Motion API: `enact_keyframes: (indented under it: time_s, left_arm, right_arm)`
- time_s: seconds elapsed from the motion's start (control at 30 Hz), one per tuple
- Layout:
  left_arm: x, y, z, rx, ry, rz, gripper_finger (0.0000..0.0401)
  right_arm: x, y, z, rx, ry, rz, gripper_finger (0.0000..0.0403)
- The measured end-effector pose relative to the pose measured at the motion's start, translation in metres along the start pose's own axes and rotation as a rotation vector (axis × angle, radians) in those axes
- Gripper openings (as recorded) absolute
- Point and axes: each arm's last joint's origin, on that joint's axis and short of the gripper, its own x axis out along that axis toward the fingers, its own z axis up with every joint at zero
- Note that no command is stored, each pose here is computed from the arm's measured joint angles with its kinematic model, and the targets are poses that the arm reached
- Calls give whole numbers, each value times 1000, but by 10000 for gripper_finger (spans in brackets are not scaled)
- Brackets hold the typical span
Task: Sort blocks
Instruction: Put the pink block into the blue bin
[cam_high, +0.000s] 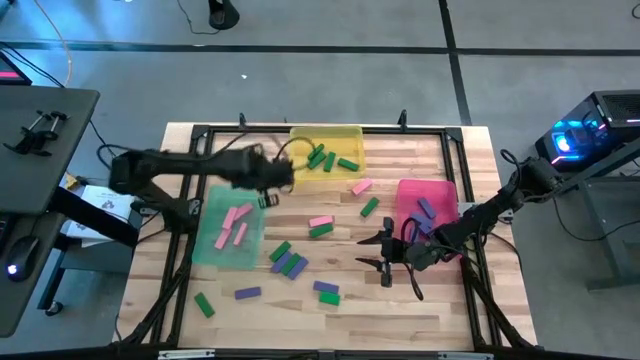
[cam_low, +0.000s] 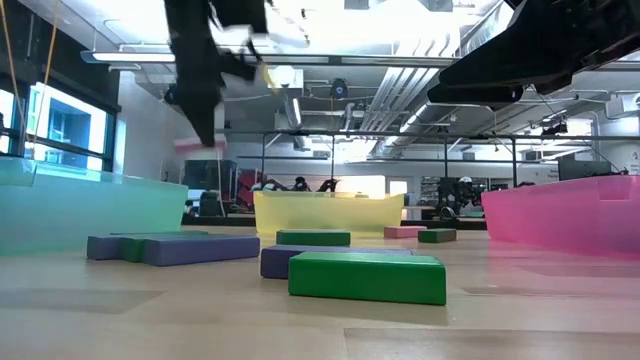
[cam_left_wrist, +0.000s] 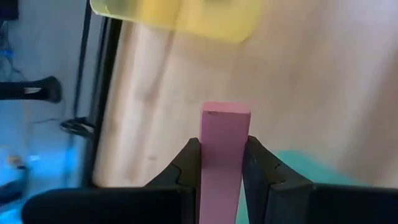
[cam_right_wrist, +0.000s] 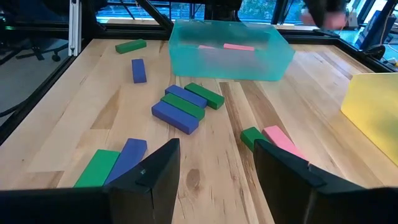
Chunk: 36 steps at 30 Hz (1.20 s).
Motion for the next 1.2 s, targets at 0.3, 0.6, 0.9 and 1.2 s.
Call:
enact_keyframes:
  time_s: [0.3,0.6,0.9,1.2]
  left_arm:
    - [-86,-73,-59,-339,-126,-156,49]
    - [-98,-108,-112,-612,-75,-112,55]
    - [-35,-115,-143,-711,140,-144,55]
    - [0,-105,-152,-744,160,-188,84]
  right_arm:
    - [0,0,0,2,-2,1,188]
    - [0,0,0,-3,-3,1,188]
    - [0,0,0,-3,-4,1,188]
    - [0,0,1,1,-10,2,188]
